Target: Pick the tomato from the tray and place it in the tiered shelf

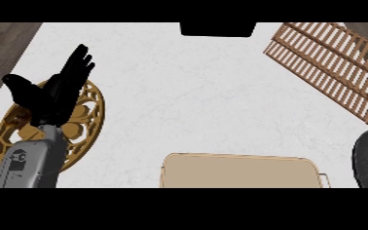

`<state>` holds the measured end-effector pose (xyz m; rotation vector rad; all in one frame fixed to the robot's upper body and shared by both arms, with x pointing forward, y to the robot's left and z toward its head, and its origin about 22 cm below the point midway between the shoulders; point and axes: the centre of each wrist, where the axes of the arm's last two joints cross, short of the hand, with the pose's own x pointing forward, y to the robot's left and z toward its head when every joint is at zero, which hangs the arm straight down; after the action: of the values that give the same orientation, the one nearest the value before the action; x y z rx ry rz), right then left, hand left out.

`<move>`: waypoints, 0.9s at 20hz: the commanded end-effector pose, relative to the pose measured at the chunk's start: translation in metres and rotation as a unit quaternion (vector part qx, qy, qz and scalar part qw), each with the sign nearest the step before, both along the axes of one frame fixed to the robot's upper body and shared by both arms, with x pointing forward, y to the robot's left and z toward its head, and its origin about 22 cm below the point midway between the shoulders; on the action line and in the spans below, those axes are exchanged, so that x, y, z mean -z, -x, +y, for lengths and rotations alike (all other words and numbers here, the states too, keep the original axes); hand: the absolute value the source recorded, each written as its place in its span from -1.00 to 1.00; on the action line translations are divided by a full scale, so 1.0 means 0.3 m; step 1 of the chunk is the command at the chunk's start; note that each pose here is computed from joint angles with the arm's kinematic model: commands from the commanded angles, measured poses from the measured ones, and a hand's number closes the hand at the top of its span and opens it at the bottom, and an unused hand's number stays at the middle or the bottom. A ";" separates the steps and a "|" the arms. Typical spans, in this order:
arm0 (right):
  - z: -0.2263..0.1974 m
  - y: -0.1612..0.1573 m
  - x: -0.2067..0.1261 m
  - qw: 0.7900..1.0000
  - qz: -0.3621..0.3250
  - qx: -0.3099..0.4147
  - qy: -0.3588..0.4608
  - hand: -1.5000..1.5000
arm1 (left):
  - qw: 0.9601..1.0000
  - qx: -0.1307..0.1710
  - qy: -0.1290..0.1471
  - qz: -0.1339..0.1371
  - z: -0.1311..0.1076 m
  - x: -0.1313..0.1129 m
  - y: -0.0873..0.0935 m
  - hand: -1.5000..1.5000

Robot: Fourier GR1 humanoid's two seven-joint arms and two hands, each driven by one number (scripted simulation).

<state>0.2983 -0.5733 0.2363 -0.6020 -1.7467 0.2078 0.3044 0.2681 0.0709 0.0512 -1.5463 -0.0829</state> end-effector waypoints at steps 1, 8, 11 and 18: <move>-0.082 0.107 -0.074 0.999 0.021 -0.017 -0.035 -1.00 | 1.000 0.004 0.002 0.001 -0.004 0.011 0.003 0.00; -0.171 0.259 -0.097 0.998 -0.003 -0.045 -0.050 -1.00 | 1.000 -0.012 0.001 -0.003 -0.010 0.023 0.008 0.00; -0.182 0.284 -0.110 0.996 -0.012 -0.069 -0.048 -1.00 | 1.000 -0.007 0.003 -0.001 -0.010 0.012 0.002 0.00; -0.185 0.302 -0.099 0.994 -0.029 -0.107 -0.002 -1.00 | 1.000 -0.022 0.000 0.003 0.041 0.003 0.002 0.00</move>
<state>0.2163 -0.6249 0.2699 -0.5935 -1.7416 0.2062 0.3022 0.2741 0.0685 0.0757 -1.5450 -0.0507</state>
